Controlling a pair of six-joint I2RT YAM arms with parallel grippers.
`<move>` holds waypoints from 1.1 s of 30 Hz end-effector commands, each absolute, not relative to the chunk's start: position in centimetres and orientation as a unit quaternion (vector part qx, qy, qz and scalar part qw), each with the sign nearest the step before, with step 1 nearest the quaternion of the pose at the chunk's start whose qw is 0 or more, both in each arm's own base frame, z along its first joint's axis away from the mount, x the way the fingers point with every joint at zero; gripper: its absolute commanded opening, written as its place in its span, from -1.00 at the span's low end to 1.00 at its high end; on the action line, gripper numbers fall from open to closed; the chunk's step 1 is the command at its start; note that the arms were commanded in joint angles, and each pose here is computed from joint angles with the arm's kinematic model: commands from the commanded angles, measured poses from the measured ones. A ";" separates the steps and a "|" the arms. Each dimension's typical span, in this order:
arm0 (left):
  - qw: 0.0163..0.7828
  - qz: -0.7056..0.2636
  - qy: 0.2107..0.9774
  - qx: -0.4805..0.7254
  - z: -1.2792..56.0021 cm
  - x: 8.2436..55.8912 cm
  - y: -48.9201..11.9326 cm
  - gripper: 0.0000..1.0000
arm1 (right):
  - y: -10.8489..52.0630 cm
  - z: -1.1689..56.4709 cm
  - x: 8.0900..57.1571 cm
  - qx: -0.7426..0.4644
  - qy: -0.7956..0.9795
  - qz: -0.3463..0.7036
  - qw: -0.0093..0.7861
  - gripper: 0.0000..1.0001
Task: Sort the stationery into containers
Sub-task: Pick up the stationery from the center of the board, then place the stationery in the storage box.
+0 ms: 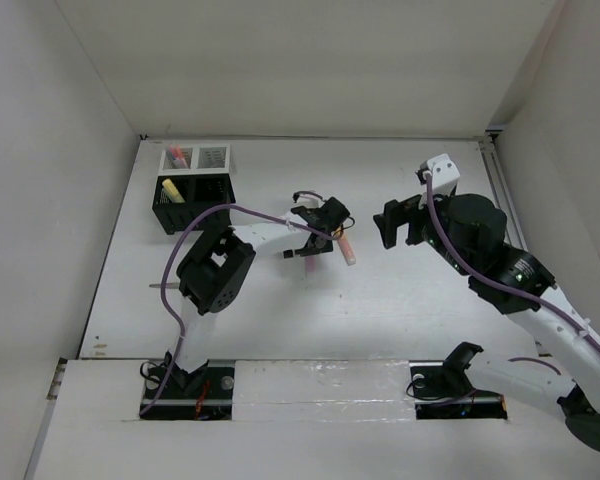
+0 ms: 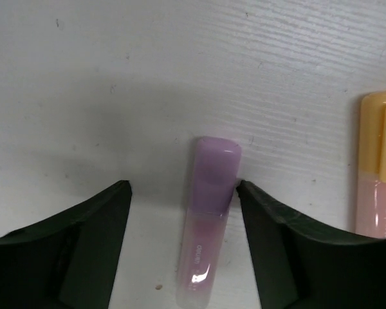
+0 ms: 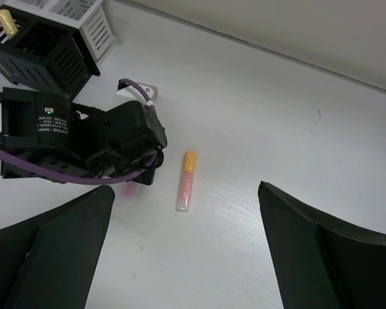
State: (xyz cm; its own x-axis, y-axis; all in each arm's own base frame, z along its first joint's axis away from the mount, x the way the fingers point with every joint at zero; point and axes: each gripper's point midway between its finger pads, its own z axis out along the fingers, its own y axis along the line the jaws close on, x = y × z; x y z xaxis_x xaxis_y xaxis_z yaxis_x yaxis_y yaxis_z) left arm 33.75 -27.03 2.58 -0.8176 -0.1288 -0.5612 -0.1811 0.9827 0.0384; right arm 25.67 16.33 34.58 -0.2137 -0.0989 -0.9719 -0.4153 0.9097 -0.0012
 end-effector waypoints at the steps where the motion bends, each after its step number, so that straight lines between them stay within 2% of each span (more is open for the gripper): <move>1: 0.282 0.034 0.955 -0.080 2.3 33.0 -27.0 0.26 | 16.5 37.3 25.5 -0.152 0.739 0.159 0.637 1.00; 3: 0.281 0.030 0.956 -0.080 1.9 33.2 -26.8 0.05 | 16.3 37.5 25.3 -0.151 0.736 0.161 0.640 1.00; 4: 0.269 0.025 0.960 -0.077 1.2 32.6 -26.8 -0.19 | 16.2 37.2 25.3 -0.153 0.739 0.159 0.636 1.00; 7: 0.258 0.015 0.963 -0.079 0.3 32.2 -26.8 -0.70 | 15.8 37.8 25.0 -0.147 0.735 0.159 0.643 1.00; 8: 0.253 0.021 0.964 -0.084 -0.1 32.2 -26.0 -1.00 | 15.7 38.2 24.9 -0.146 0.732 0.161 0.646 1.00; 13: 0.293 0.030 0.950 -0.101 2.8 33.4 -24.6 -1.00 | 15.6 38.4 24.7 -0.144 0.729 0.162 0.649 1.00; 19: 0.441 0.076 0.876 -0.179 17.2 38.4 -18.3 -1.00 | 16.5 37.8 24.6 -0.162 0.722 0.178 0.648 1.00; 23: 0.507 0.092 0.826 -0.230 25.5 40.9 -13.0 -1.00 | 17.8 37.9 24.3 -0.183 0.705 0.206 0.653 1.00; 25: 0.538 0.121 0.784 -0.286 29.3 42.2 -7.9 -1.00 | 18.3 37.6 24.7 -0.189 0.708 0.209 0.648 1.00; 29: 0.558 0.203 0.708 -0.383 31.7 42.8 1.2 -1.00 | 19.3 37.4 24.8 -0.197 0.700 0.228 0.647 1.00; 33: 0.553 0.246 0.648 -0.462 30.1 42.7 7.9 -1.00 | 19.9 37.4 24.7 -0.201 0.694 0.243 0.647 1.00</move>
State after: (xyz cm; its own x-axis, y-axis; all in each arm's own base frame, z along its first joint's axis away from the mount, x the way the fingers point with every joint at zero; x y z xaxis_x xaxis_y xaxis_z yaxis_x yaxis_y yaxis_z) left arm 43.60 4.56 31.81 0.0010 -0.3838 -0.9234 -0.7921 0.5634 -0.2350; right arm 24.78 19.00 34.91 -0.1515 -0.0383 -0.9877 -0.5532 0.8314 0.0527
